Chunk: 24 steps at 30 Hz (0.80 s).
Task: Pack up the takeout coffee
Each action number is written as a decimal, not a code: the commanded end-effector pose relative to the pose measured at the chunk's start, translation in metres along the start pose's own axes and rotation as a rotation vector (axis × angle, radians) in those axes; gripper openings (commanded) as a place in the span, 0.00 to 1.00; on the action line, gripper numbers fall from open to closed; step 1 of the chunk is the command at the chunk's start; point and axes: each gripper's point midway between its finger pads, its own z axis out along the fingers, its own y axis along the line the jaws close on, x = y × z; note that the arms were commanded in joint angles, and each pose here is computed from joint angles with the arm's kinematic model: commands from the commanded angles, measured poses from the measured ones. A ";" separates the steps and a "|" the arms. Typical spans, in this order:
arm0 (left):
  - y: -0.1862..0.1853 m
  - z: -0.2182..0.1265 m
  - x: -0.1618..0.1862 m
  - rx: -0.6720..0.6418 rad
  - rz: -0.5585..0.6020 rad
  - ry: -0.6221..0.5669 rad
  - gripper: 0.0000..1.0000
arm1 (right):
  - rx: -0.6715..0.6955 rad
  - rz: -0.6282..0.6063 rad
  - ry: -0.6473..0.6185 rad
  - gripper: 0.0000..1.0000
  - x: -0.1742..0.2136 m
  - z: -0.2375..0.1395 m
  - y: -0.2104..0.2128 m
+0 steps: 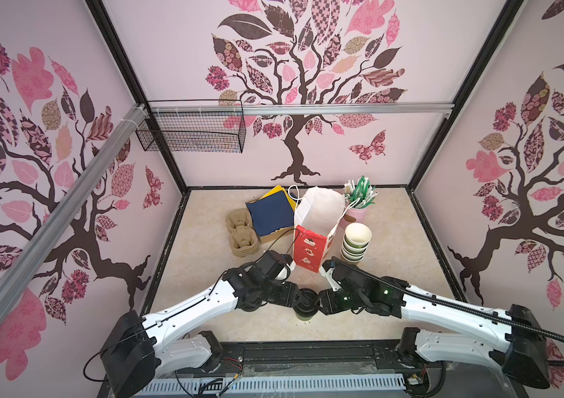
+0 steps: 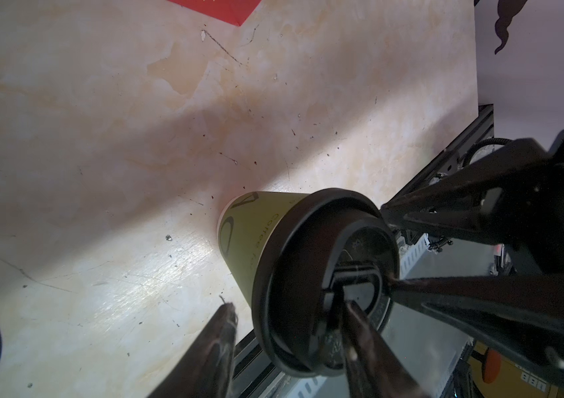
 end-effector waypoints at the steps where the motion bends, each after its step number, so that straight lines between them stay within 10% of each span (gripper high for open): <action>1: 0.005 -0.007 0.002 -0.027 0.017 -0.004 0.58 | 0.001 -0.010 -0.031 0.56 -0.010 -0.012 0.006; 19: -0.028 -0.069 -0.044 0.039 0.121 -0.263 0.70 | 0.169 0.021 -0.227 0.60 -0.027 -0.107 -0.017; 24: -0.010 -0.056 -0.024 -0.026 0.100 -0.145 0.65 | 0.103 0.007 -0.106 0.58 -0.006 -0.081 -0.012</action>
